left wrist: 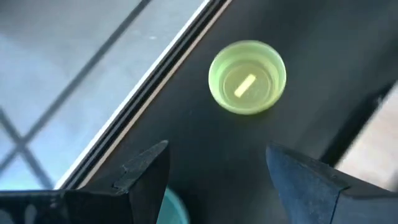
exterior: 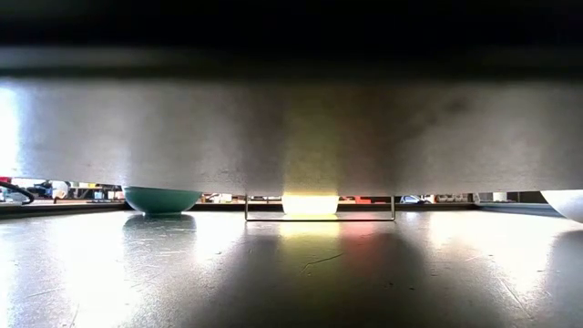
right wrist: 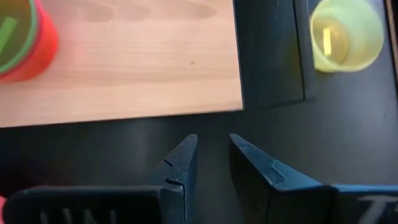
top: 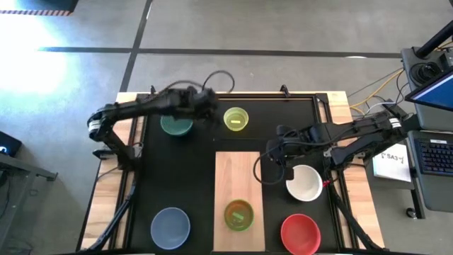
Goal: Place and stack bowls onto a shelf
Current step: Stack the small yellow bowl on top of the small green bowl on the shelf
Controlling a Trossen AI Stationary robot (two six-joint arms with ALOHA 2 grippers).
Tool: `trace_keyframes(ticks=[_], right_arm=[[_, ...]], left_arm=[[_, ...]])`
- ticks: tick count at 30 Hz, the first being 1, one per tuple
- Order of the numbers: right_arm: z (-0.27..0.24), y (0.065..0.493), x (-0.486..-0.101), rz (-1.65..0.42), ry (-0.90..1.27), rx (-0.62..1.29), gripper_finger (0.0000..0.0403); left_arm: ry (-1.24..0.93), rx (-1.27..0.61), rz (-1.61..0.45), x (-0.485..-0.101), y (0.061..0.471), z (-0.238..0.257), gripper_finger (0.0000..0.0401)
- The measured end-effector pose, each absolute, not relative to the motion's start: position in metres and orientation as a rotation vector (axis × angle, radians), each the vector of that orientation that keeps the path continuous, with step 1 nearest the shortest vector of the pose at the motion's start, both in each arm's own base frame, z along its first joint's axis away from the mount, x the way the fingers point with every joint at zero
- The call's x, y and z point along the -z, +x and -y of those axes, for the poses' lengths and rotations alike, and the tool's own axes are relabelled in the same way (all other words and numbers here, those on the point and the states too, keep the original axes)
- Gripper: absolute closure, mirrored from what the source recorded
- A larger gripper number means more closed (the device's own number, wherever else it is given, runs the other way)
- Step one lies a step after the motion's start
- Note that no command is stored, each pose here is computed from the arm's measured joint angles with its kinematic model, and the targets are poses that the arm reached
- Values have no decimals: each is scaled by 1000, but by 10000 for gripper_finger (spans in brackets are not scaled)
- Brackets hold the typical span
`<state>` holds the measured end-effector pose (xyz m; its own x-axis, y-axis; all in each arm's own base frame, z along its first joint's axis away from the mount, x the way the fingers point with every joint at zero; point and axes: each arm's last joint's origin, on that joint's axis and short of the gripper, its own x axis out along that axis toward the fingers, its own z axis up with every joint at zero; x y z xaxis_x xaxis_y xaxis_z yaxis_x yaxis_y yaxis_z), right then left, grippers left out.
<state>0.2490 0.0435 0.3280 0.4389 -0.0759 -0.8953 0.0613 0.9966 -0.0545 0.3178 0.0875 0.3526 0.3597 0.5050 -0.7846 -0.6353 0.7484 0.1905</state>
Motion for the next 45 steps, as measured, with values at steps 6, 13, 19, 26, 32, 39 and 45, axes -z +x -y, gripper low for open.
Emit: trace_keyframes(ticks=[6, 13, 19, 26, 32, 39, 45], right_arm=[[-42, 241, -307, -1177, 52, 146, 328], [-41, 237, -292, -1221, 85, 186, 321], [-42, 229, -288, -1228, 123, 209, 326], [-40, 212, -286, -1220, 140, 214, 325], [-37, 197, -286, -1199, 146, 209, 319], [-35, 188, -292, -1153, 158, 199, 326], [-35, 188, -295, -1116, 166, 188, 330]], left_arm=[[-238, -765, -983, -322, 337, -128, 154], [-250, -782, -1077, -272, 367, -142, 154], [-267, -793, -1095, -245, 382, -145, 154], [-314, -817, -1049, -221, 391, -145, 154], [-384, -859, -986, -193, 387, -145, 154], [-436, -890, -898, -183, 388, -149, 154], [-440, -904, -909, -180, 385, -153, 180]])
